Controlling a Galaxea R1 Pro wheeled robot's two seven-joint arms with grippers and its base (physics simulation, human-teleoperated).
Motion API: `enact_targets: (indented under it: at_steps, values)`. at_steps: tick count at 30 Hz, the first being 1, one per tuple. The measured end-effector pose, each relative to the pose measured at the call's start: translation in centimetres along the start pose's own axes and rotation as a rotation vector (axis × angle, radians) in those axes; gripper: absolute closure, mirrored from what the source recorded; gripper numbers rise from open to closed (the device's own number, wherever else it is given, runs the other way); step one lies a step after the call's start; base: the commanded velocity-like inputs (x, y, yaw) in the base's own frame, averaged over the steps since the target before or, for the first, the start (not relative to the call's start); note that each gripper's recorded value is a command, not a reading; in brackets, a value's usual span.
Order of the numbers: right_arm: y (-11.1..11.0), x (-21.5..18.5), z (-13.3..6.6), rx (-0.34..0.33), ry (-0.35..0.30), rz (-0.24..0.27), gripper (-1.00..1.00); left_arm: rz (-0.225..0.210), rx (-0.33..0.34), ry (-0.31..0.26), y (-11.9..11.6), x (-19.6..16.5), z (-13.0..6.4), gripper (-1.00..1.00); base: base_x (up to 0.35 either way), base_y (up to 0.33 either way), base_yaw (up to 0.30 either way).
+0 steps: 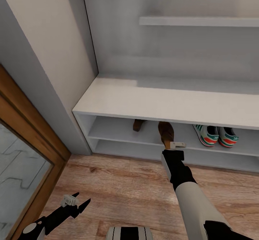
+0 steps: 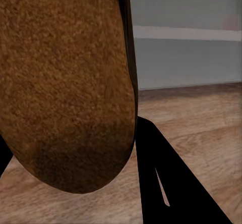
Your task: Pick up the two gym shoes and the two sandals from the corridor floor and place them onto the hallstand (shoe rack) in the corridor, making sure they are on the rack and not on the floor. Arrange them so the two gym shoes are next to each other and the two sandals are next to each other.
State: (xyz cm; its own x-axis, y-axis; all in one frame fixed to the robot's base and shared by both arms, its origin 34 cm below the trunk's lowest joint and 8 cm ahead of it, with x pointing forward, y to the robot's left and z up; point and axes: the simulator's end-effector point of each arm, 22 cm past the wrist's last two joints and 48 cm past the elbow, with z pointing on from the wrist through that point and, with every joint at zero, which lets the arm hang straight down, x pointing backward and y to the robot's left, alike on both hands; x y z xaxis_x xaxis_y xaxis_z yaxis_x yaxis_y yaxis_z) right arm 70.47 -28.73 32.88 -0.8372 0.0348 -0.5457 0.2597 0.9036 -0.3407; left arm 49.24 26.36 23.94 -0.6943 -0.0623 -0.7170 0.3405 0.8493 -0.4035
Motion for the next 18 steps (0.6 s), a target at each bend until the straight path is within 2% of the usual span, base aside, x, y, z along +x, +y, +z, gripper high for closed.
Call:
enact_targets:
  at_steps: [6,15,18]
  values:
    - [-0.1,-0.2,-0.1,0.000,-0.004,0.003,1.00,0.001,0.000,0.002,0.0,0.0,0.0,-1.00,0.000,0.000,0.000]
    - [0.8,2.0,1.7,-0.004,0.035,-0.012,1.00,-0.022,-0.001,0.039,0.3,2.2,0.3,-1.00,0.000,0.000,0.000]
    - [0.7,2.0,1.9,0.005,0.030,-0.027,1.00,-0.026,-0.001,0.045,0.3,2.6,0.3,-1.00,0.000,0.000,0.000]
